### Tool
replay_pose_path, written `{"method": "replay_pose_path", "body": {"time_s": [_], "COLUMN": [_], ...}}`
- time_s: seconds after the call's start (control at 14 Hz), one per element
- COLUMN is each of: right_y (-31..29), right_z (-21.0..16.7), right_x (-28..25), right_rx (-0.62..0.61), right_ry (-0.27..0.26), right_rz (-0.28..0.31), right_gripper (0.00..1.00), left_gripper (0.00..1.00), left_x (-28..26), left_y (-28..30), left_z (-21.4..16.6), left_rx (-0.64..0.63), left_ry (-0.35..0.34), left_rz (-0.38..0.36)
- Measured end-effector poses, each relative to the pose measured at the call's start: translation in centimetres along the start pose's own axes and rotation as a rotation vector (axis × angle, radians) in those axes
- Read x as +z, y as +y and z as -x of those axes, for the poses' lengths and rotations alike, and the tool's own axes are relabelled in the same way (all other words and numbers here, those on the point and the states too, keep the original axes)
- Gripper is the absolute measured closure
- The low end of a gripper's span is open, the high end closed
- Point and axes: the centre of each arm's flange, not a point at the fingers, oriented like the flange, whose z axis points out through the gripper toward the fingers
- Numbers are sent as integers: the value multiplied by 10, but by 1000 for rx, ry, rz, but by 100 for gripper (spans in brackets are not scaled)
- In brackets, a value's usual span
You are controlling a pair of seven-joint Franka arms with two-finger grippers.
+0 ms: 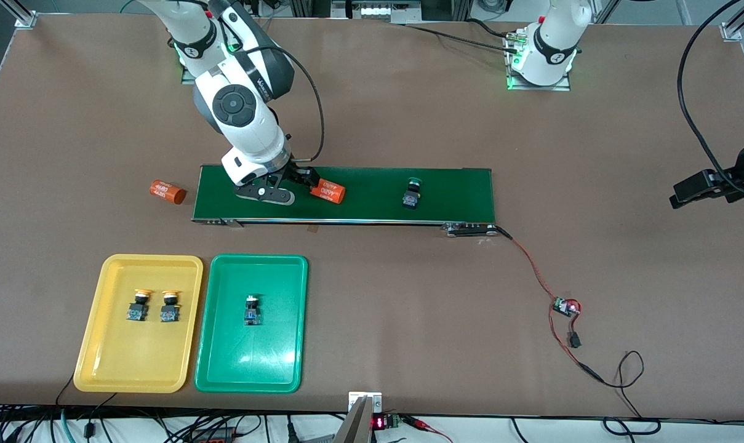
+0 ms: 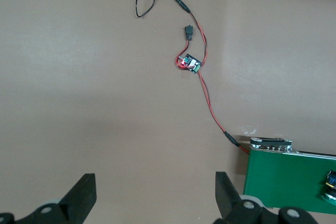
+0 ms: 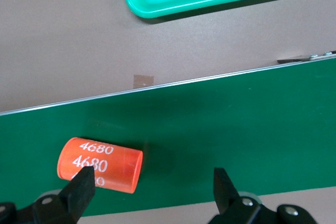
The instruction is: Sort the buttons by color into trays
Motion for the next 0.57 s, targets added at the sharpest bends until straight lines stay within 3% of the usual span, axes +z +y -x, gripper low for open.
{"method": "replay_pose_path", "body": {"time_s": [0.28, 0.57], "right_y": [-2, -13], "right_z": [2, 14], "right_x": [2, 20], "right_rx": [-16, -95], "right_ry": [7, 17], "right_rz": [10, 58], "right_gripper": [0, 0], "left_gripper": [0, 0], "left_x": [-4, -4], "left_y": [1, 0], "left_z": [2, 2], "left_rx": [2, 5], "left_ry": [6, 6], "left_rz": [0, 0]}}
